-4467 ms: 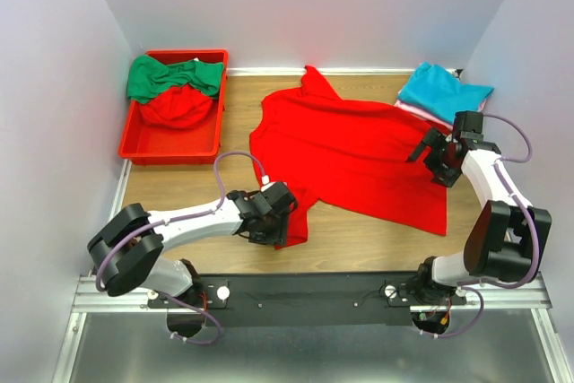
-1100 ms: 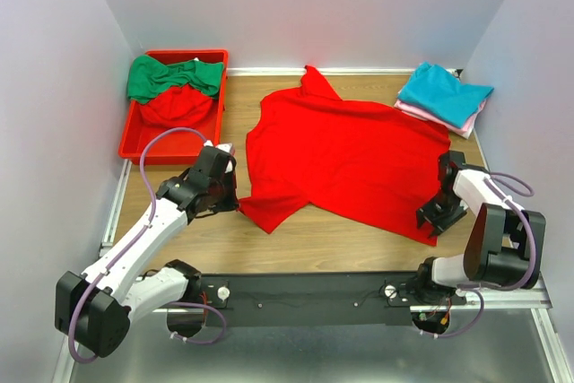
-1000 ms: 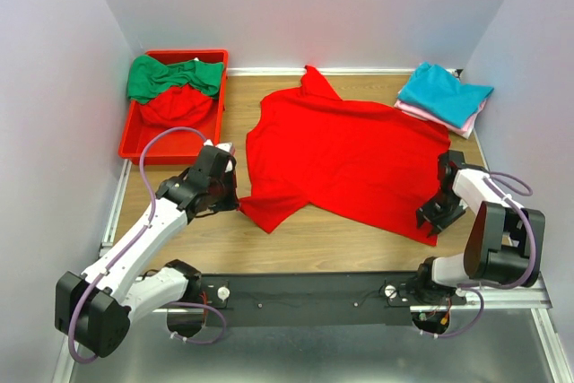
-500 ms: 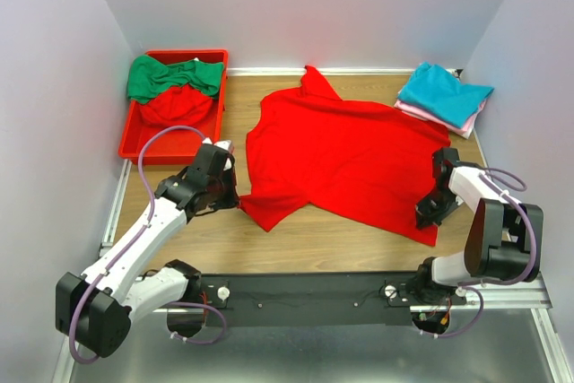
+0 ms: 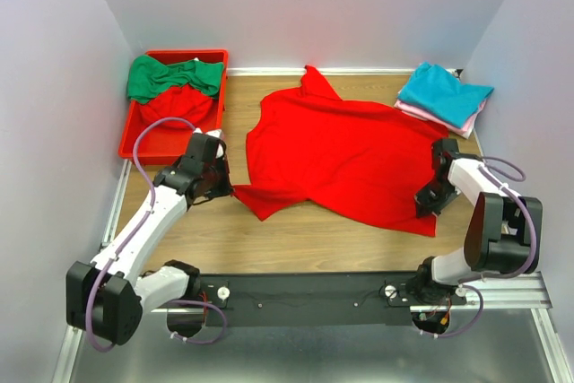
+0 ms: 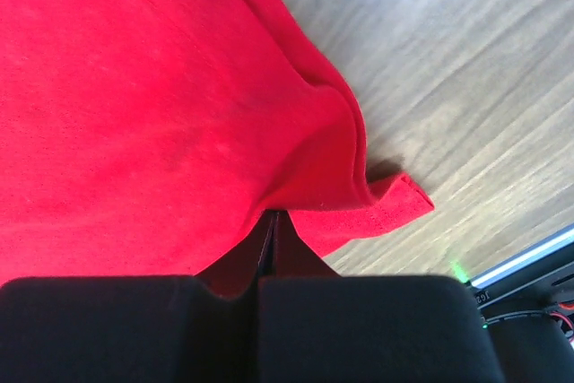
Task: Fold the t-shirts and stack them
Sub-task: Fold the tshirt
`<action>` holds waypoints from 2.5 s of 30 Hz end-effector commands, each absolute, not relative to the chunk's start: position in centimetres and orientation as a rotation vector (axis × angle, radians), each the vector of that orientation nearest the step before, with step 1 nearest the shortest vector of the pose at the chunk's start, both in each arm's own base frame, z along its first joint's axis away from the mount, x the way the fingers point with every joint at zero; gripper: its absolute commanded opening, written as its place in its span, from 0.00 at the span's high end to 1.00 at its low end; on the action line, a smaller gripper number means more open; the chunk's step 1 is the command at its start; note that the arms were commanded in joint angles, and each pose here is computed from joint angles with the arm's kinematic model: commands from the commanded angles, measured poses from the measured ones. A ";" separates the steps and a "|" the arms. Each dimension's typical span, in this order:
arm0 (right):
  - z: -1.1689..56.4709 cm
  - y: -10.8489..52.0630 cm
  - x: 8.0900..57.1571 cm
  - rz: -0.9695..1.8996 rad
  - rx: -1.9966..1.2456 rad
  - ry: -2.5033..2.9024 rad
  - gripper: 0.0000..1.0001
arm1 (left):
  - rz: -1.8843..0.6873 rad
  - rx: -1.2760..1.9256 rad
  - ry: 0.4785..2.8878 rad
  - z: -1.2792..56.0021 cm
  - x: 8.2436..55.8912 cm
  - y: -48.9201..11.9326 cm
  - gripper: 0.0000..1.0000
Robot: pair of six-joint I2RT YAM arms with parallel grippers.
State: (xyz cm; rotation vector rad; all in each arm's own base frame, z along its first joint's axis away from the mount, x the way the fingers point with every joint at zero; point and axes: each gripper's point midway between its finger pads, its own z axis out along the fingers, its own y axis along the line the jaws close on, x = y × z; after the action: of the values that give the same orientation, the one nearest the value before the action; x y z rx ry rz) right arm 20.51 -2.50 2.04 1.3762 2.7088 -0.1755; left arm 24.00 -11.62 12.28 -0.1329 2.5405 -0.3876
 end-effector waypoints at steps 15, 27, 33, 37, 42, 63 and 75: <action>-0.5 2.4 28.4 -0.215 1.174 2.771 0.98 | -0.327 -0.121 2.457 13.7 29.9 -7.8 1.00; 4.2 1.5 25.4 -0.234 1.185 2.699 0.73 | -0.325 -0.110 2.427 15.3 31.0 -7.7 1.00; 5.3 1.3 22.2 -0.232 1.243 2.674 0.57 | -0.324 -0.089 2.427 15.5 31.2 -7.8 1.00; 4.8 2.0 20.3 -0.211 1.273 2.729 0.56 | -0.327 -0.078 2.426 15.7 31.4 -7.8 1.00; 4.8 2.5 18.7 -0.196 1.241 2.762 0.55 | -0.330 -0.075 2.426 15.8 31.7 -7.9 1.00; 0.4 4.0 13.4 -0.329 1.293 2.834 0.34 | -0.334 -0.080 2.428 16.1 31.1 -7.9 1.00; -0.8 3.6 14.5 -0.307 1.269 2.772 0.83 | -0.351 -0.077 2.423 16.7 30.8 -8.1 1.00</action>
State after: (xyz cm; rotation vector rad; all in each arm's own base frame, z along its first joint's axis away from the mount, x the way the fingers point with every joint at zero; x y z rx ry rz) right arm 15.05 4.94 1.09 1.2872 2.7967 -0.2008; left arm 30.77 -7.92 14.88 -0.0940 2.4599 -0.3208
